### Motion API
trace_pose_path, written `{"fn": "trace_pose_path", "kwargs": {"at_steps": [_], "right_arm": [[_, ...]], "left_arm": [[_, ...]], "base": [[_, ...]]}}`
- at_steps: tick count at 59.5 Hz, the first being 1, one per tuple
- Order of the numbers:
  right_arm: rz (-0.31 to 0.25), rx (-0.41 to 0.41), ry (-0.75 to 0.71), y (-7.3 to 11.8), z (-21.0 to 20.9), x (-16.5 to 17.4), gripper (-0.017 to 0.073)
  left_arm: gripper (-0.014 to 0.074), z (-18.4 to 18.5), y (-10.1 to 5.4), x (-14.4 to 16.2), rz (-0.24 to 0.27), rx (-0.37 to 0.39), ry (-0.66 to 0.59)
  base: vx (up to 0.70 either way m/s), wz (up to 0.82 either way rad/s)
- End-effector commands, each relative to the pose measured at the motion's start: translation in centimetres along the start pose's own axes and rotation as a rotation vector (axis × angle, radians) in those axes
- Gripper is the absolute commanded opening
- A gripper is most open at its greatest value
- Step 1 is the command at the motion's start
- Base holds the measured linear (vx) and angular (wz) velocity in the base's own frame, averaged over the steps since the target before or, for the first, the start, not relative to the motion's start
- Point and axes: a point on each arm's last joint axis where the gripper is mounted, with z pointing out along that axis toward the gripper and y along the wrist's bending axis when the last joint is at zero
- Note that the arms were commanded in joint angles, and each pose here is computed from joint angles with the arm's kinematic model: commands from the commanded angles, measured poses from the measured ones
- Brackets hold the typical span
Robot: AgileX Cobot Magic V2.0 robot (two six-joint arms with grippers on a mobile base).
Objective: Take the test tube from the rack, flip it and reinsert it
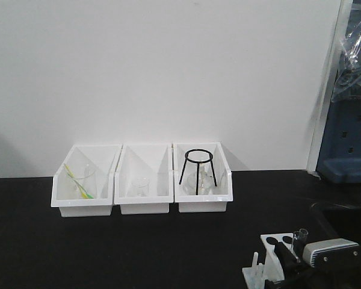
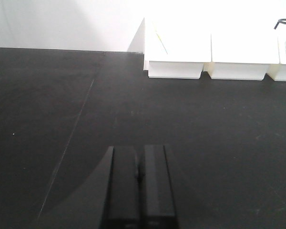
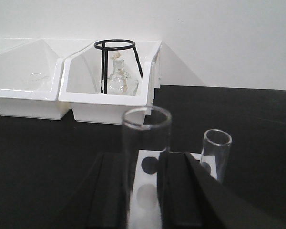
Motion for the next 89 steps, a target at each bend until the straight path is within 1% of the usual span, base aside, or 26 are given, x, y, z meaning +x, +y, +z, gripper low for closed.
{"fn": "trace_pose_path", "kwargs": {"at_steps": [1,12,18,33,40,46,52,55,57,60,64,65,67,68,70,71,73,74,76,77,79,80,81,82,86,89], "right_arm": [[-0.003,-0.009,-0.149,0.1,0.0,-2.7,-0.0013],[-0.007,0.001,-0.172,0.0,-1.1,-4.8,-0.0012],[0.002,0.010,-0.177,-0.1,-1.7,-6.4,-0.0012],[0.003,0.004,-0.193,0.0,-2.7,-12.1,-0.0012],[-0.022,0.002,-0.190,0.1,-3.1,-14.9,-0.0012],[-0.060,0.002,-0.183,0.1,-3.5,-16.9,-0.0012],[-0.068,0.001,-0.192,0.1,-3.7,-18.4,-0.0012],[-0.089,0.003,-0.200,0.2,-3.8,-18.9,-0.0012],[-0.116,0.004,-0.205,0.2,-3.9,-19.1,-0.0012],[-0.187,0.004,-0.199,0.2,-3.9,-19.4,-0.0012],[-0.329,0.001,-0.167,0.3,-3.8,-19.4,-0.0012],[-0.384,0.000,-0.161,0.4,-3.8,-19.5,-0.0012],[-0.462,-0.004,-0.140,0.4,-3.7,-19.5,-0.0012],[-0.521,-0.006,-0.126,0.5,-3.7,-19.5,-0.0012],[-0.602,-0.009,-0.112,0.5,-3.7,-19.5,-0.0012],[-0.660,-0.012,-0.097,0.5,-3.7,-19.4,-0.0012],[-0.736,-0.014,-0.084,0.5,-3.7,-19.5,-0.0012],[-0.791,-0.017,-0.069,0.5,-3.7,-19.4,-0.0012],[-0.873,-0.020,-0.058,0.5,-3.7,-19.3,-0.0012],[-0.926,-0.023,-0.049,0.5,-3.7,-19.3,-0.0012],[-1.008,-0.026,-0.041,0.5,-3.7,-19.2,-0.0012],[-1.064,-0.029,-0.034,0.5,-3.6,-19.1,-0.0012],[-1.100,-0.031,-0.030,0.5,-3.6,-19.0,-0.0012],[-1.151,-0.034,-0.024,0.5,-3.6,-19.0,-0.0012],[-1.303,-0.042,-0.010,0.5,-3.6,-18.8,-0.0012],[-1.393,-0.043,-0.010,0.5,-3.6,-18.8,-0.0011]], "left_arm": [[-0.0006,-0.1,-0.2,-0.7,-0.004,0.023,-0.086],[-0.0006,-0.1,-0.2,-0.7,-0.004,0.023,-0.086],[-0.0006,-0.1,-0.2,-0.7,-0.004,0.023,-0.086],[-0.0006,-0.1,-0.2,-0.7,-0.004,0.023,-0.086],[-0.0006,-0.1,-0.2,-0.7,-0.004,0.023,-0.086],[-0.0006,-0.1,-0.2,-0.7,-0.004,0.023,-0.086],[-0.0006,-0.1,-0.2,-0.7,-0.004,0.023,-0.086],[-0.0006,-0.1,-0.2,-0.7,-0.004,0.023,-0.086],[-0.0006,-0.1,-0.2,-0.7,-0.004,0.023,-0.086],[-0.0006,-0.1,-0.2,-0.7,-0.004,0.023,-0.086],[-0.0006,-0.1,-0.2,-0.7,-0.004,0.023,-0.086],[-0.0006,-0.1,-0.2,-0.7,-0.004,0.023,-0.086],[-0.0006,-0.1,-0.2,-0.7,-0.004,0.023,-0.086],[-0.0006,-0.1,-0.2,-0.7,-0.004,0.023,-0.086],[-0.0006,-0.1,-0.2,-0.7,-0.004,0.023,-0.086],[-0.0006,-0.1,-0.2,-0.7,-0.004,0.023,-0.086],[-0.0006,-0.1,-0.2,-0.7,-0.004,0.023,-0.086],[-0.0006,-0.1,-0.2,-0.7,-0.004,0.023,-0.086],[-0.0006,-0.1,-0.2,-0.7,-0.004,0.023,-0.086],[-0.0006,-0.1,-0.2,-0.7,-0.004,0.023,-0.086],[-0.0006,-0.1,-0.2,-0.7,-0.004,0.023,-0.086],[-0.0006,-0.1,-0.2,-0.7,-0.004,0.023,-0.086],[-0.0006,-0.1,-0.2,-0.7,-0.004,0.023,-0.086],[-0.0006,-0.1,-0.2,-0.7,-0.004,0.023,-0.086],[-0.0006,-0.1,-0.2,-0.7,-0.004,0.023,-0.086],[-0.0006,-0.1,-0.2,-0.7,-0.004,0.023,-0.086]], "base": [[0.00,0.00],[0.00,0.00],[0.00,0.00],[0.00,0.00],[0.00,0.00],[0.00,0.00],[0.00,0.00],[0.00,0.00],[0.00,0.00],[0.00,0.00],[0.00,0.00],[0.00,0.00],[0.00,0.00],[0.00,0.00],[0.00,0.00],[0.00,0.00],[0.00,0.00],[0.00,0.00],[0.00,0.00],[0.00,0.00],[0.00,0.00],[0.00,0.00],[0.00,0.00],[0.00,0.00],[0.00,0.00],[0.00,0.00]]}}
